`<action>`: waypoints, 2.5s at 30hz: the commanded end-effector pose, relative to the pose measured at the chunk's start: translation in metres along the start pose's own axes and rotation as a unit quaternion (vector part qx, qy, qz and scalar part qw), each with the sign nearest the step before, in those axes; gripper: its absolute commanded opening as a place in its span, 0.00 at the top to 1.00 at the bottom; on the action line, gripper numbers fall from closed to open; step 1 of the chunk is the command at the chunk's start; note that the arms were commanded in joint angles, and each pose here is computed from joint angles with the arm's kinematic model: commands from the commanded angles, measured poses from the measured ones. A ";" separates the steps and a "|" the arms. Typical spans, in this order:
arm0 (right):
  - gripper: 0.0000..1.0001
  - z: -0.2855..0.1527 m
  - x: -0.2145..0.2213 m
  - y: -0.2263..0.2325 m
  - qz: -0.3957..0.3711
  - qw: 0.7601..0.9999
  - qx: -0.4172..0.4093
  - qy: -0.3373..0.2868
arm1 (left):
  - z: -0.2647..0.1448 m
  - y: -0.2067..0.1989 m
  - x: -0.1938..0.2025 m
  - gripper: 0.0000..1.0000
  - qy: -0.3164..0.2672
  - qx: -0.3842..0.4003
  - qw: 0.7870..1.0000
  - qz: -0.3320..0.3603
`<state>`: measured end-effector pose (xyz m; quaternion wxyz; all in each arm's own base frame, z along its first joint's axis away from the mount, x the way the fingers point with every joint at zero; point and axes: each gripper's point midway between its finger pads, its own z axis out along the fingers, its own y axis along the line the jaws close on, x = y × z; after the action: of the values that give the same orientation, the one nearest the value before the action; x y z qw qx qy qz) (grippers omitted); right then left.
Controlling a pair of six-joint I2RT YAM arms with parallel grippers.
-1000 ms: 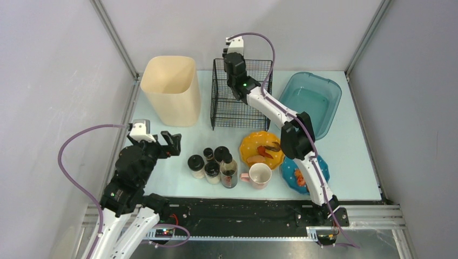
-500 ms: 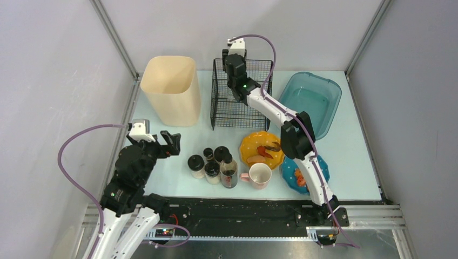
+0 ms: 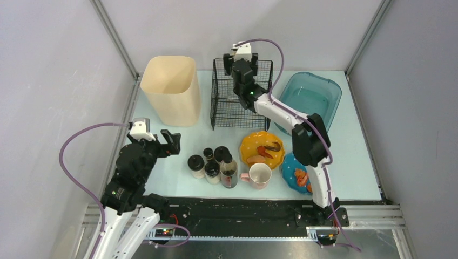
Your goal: Clear the kitchen counter
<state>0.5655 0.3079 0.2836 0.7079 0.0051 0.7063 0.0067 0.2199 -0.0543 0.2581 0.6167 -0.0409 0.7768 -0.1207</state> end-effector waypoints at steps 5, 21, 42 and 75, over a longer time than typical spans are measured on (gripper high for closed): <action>0.10 -0.068 -0.118 -0.035 0.069 0.993 -0.026 -0.095 | 0.001 -0.002 -0.012 0.02 -0.019 0.003 1.000 -0.015; 0.07 -0.241 -0.097 -0.044 0.027 0.960 -0.280 0.006 | 0.002 0.007 -0.014 0.02 -0.024 -0.015 0.999 -0.022; 0.17 -0.429 -0.008 -0.056 -0.027 0.853 -0.514 0.087 | 0.008 0.011 -0.010 0.02 -0.014 -0.025 0.999 -0.021; 0.17 -0.416 0.033 0.058 -0.009 0.853 -0.520 0.031 | 0.012 0.008 -0.007 0.02 -0.007 -0.017 1.000 -0.024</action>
<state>0.1506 0.3538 0.2367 0.5709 -0.3903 0.6375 0.3394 0.2288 -0.0444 0.2525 0.6072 -0.0647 0.7842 -0.1100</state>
